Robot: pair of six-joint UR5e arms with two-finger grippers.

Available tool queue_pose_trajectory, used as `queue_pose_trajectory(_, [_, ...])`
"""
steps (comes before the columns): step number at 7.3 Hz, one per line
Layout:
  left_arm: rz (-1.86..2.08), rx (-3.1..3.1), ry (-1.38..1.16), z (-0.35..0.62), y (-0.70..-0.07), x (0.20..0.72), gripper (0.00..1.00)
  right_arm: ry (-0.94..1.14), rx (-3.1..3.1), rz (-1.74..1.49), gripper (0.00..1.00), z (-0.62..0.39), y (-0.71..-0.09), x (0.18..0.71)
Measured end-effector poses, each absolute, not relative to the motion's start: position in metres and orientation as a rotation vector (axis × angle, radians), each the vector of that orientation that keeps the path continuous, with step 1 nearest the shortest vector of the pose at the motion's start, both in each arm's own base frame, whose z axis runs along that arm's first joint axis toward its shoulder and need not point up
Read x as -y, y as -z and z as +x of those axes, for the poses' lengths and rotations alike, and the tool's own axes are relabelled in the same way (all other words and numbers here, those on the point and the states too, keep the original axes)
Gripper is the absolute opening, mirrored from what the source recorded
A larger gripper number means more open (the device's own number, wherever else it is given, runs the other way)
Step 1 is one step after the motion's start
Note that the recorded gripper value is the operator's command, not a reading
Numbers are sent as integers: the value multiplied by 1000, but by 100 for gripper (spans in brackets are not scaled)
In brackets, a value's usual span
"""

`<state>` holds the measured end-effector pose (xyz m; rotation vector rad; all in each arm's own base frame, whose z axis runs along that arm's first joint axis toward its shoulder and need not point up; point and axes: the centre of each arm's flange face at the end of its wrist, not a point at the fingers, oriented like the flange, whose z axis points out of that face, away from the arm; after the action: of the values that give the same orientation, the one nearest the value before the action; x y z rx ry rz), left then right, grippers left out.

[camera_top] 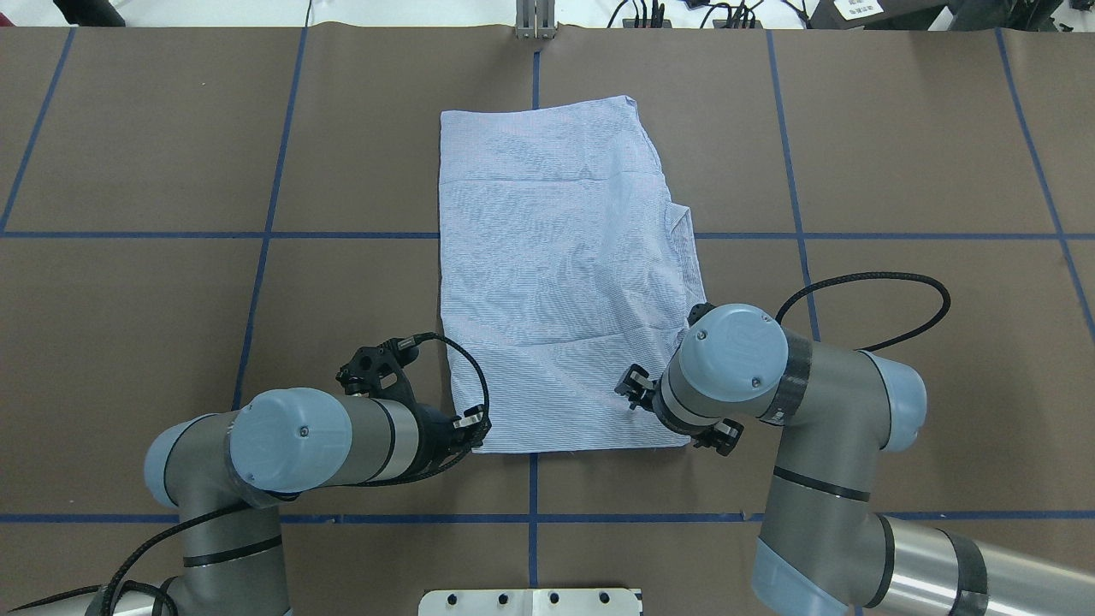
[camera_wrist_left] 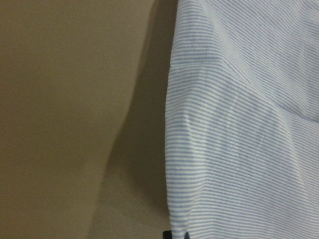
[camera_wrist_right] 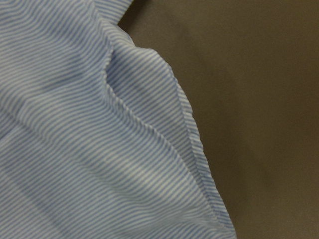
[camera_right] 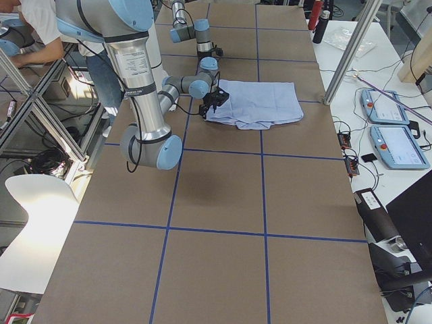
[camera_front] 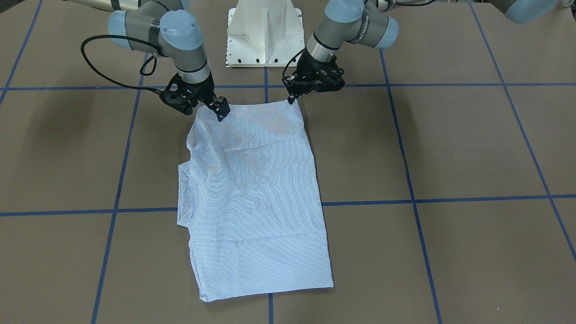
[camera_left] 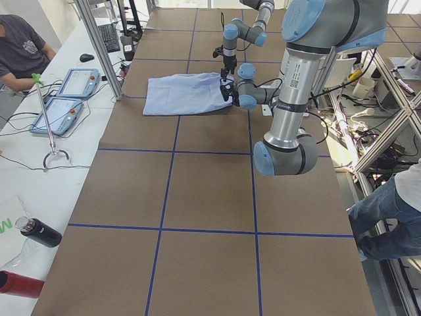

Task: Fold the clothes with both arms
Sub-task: 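Move the right gripper to the shirt's near corner beside the left gripper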

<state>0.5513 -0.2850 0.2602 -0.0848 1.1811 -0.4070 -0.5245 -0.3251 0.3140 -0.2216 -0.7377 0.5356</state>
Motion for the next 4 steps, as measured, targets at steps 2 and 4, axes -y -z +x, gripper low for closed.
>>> queue_pose_trajectory(2, [-85, -1181, 407, 552, -260, 285, 0, -521, 718, -229, 100, -532, -318, 315])
queue_pose_trajectory(4, [-84, -1181, 408, 552, -260, 285, 0, -518, 702, -233, 73, -534, -320, 311])
